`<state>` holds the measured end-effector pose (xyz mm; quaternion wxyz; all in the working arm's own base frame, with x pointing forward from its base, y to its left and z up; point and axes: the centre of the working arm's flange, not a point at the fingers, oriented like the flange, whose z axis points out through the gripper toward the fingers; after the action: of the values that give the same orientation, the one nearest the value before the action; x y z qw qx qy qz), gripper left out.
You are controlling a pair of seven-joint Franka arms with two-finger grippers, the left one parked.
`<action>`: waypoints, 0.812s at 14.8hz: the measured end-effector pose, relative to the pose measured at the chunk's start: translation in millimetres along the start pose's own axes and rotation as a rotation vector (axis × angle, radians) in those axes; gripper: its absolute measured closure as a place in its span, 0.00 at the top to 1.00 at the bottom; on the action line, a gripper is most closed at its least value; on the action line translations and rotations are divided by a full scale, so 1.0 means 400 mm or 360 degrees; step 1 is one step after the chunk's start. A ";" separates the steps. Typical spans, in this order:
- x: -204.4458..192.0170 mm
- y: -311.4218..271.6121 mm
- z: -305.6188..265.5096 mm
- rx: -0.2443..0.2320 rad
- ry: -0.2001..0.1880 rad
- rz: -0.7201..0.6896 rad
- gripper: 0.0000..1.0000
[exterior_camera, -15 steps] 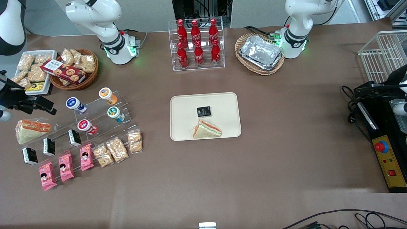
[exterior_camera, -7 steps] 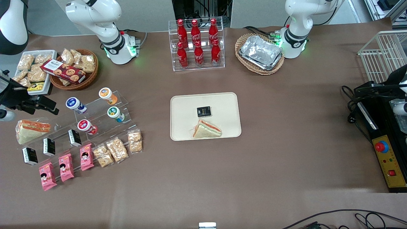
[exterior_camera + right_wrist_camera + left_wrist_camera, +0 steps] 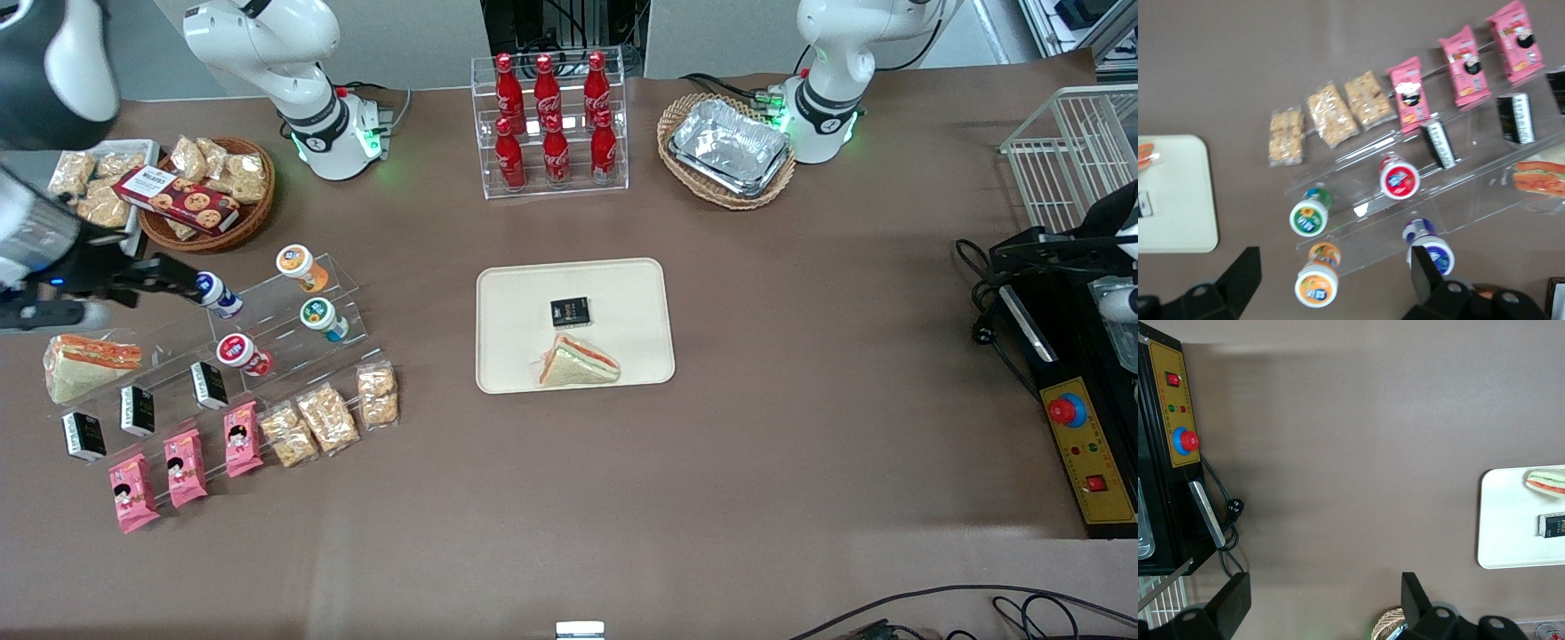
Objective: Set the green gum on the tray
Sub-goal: 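Move the right gripper over the green-labelled gum bottle on the rack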
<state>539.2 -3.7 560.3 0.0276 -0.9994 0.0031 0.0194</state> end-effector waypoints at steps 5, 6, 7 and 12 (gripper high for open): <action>-0.071 -0.076 0.063 -0.0010 0.0025 -0.0074 1.00; -0.082 -0.074 0.077 -0.0010 0.0024 -0.0072 1.00; -0.088 -0.071 0.087 -0.0011 0.0022 -0.0069 1.00; -0.068 -0.067 0.153 -0.0012 0.0020 -0.0063 1.00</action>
<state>509.9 26.4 501.7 0.0243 -0.9995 -0.0165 0.0127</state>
